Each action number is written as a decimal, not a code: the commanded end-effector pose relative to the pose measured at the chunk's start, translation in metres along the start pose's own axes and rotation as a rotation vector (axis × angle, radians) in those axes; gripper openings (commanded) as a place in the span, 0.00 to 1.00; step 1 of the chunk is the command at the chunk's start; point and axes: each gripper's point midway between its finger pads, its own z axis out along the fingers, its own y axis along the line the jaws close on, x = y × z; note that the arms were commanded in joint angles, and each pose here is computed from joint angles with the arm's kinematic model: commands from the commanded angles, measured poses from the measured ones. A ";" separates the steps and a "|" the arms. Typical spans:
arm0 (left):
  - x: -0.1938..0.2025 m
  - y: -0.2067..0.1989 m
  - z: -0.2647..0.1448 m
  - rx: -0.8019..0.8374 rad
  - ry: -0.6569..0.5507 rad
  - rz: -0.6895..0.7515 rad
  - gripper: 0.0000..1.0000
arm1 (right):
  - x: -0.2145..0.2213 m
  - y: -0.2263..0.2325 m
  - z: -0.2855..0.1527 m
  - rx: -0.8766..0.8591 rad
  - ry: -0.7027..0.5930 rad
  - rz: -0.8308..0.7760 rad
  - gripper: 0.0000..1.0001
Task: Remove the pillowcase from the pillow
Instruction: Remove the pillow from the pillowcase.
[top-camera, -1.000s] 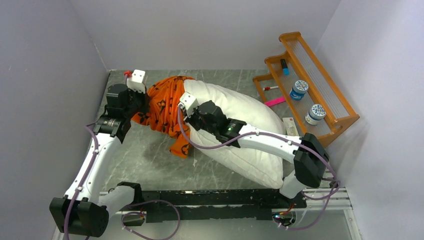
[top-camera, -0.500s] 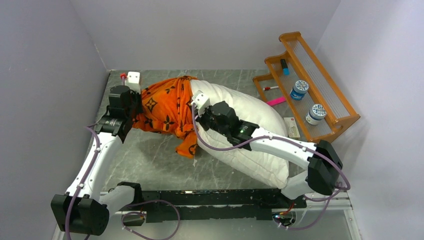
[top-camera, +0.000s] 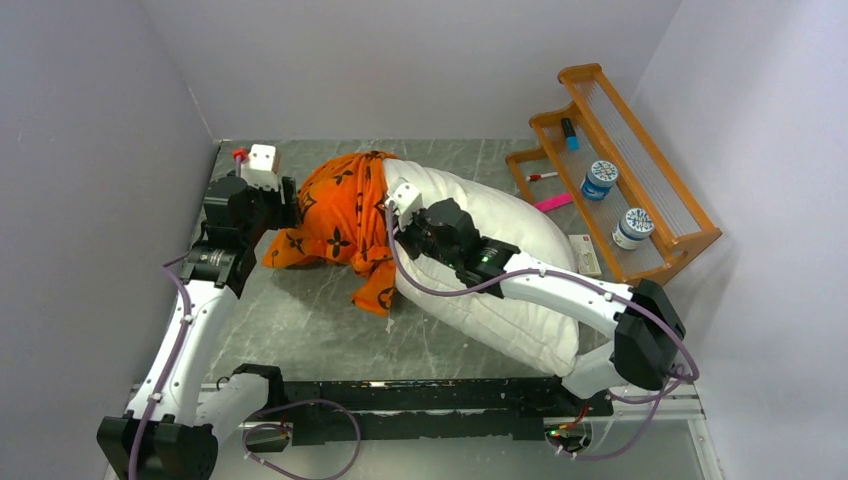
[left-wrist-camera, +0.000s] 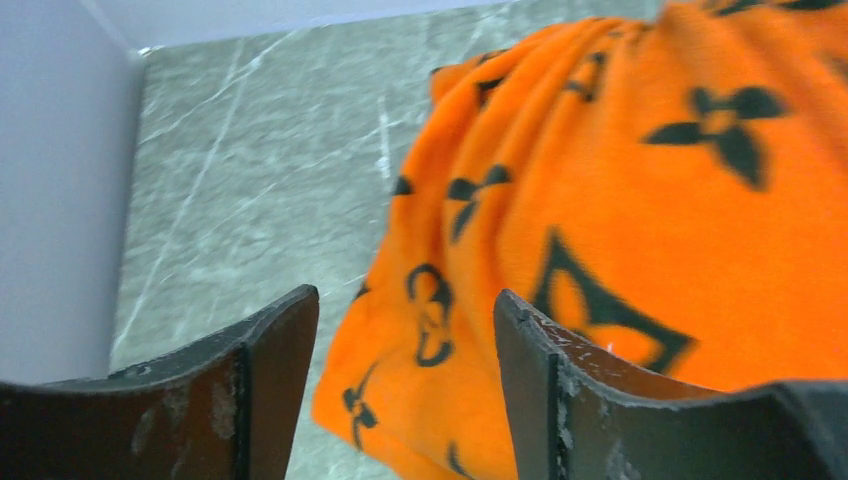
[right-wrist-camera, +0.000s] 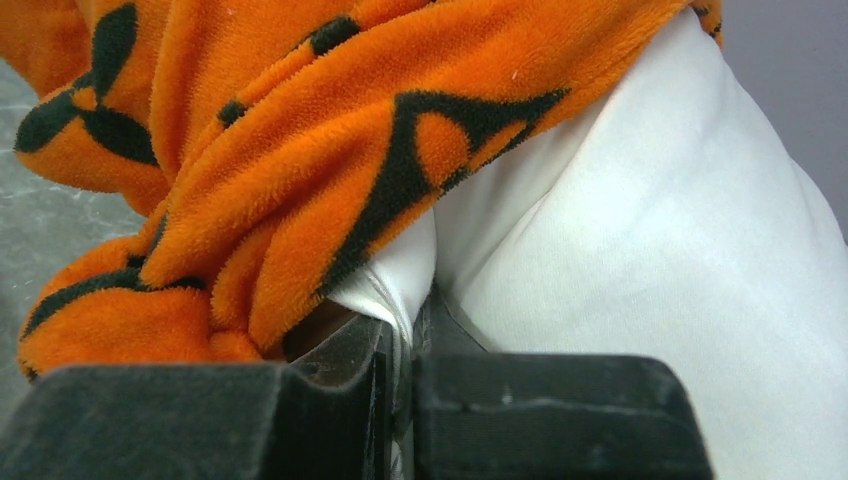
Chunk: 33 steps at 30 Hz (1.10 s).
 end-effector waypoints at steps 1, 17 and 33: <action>-0.030 -0.049 -0.014 0.246 -0.125 0.011 0.72 | 0.024 -0.032 0.000 0.119 0.113 0.014 0.00; -0.038 -0.149 -0.056 0.726 -0.191 -0.122 0.72 | 0.024 -0.007 0.022 0.063 0.119 0.004 0.00; 0.018 -0.157 -0.010 0.615 0.093 -0.146 0.65 | 0.021 0.004 0.022 0.056 0.114 -0.007 0.00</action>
